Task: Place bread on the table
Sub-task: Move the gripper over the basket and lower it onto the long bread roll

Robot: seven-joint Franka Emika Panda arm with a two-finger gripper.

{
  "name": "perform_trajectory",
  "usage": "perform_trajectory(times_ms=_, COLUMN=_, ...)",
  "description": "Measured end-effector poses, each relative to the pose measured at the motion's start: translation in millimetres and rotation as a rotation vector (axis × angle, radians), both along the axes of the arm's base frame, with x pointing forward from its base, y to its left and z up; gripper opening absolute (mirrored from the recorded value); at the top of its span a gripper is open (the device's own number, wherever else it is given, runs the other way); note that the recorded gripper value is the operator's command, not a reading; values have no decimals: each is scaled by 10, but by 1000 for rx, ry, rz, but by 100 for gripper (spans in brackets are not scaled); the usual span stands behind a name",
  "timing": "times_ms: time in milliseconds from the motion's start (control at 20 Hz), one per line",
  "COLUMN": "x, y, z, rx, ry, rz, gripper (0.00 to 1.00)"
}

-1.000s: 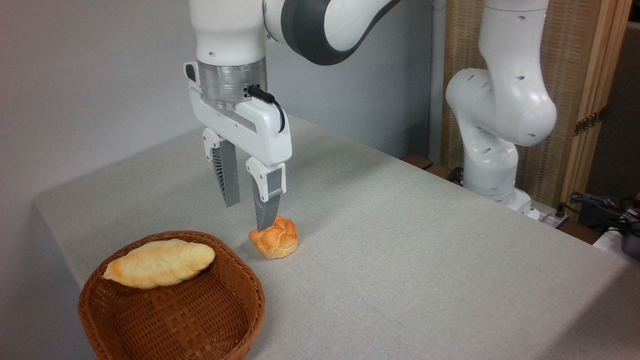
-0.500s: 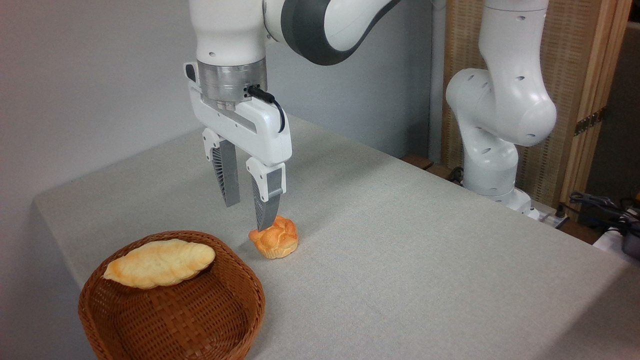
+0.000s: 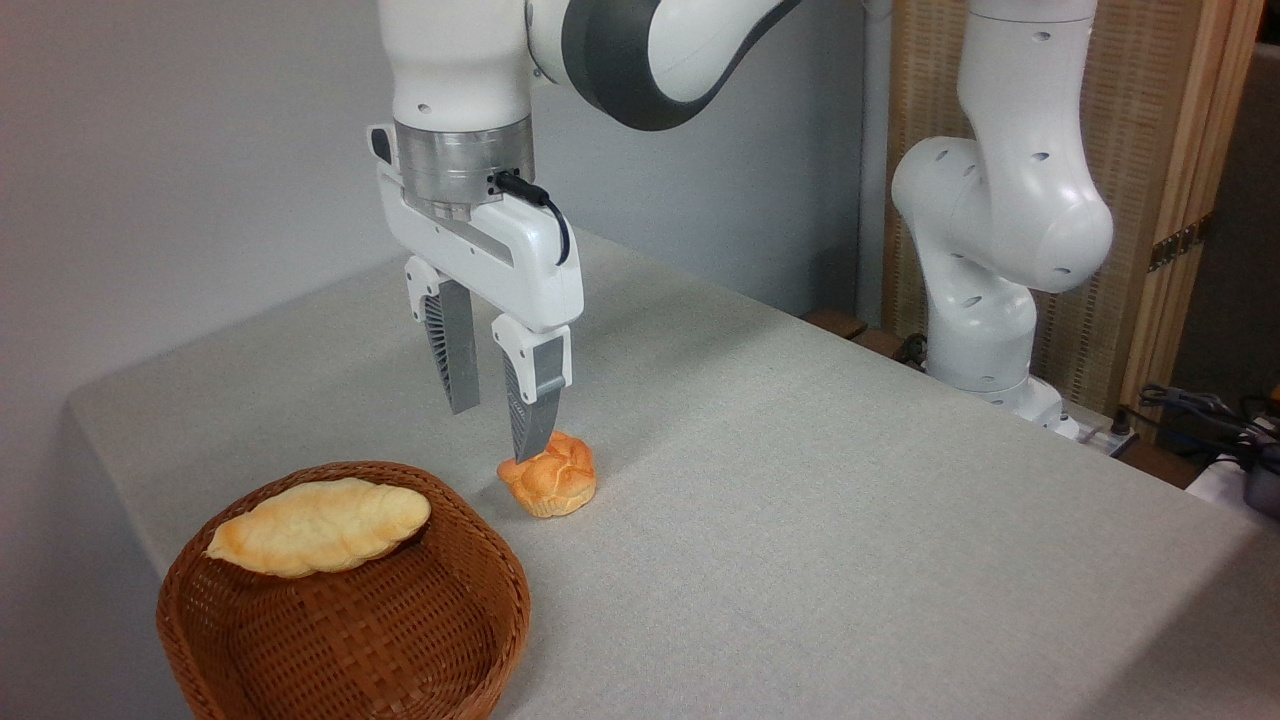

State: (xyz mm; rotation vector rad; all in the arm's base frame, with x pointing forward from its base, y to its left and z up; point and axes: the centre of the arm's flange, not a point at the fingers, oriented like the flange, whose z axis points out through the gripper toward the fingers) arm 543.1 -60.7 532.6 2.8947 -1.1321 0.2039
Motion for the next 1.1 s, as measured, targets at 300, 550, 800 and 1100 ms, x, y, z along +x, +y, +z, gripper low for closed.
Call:
perform_trajectory(times_ms=300, x=-16, y=-11, z=-30, rx=3, ry=20, rz=-5, gripper=100)
perform_trajectory(times_ms=550, x=68, y=-81, z=-99, rx=-10, ry=-7, rz=-6, gripper=100)
perform_trajectory(times_ms=800, x=282, y=-155, z=-204, rx=-99, ry=-98, rz=39, gripper=100)
perform_trajectory(times_ms=1100, x=469, y=-466, z=-532, rx=-96, ry=-144, rz=8, gripper=100)
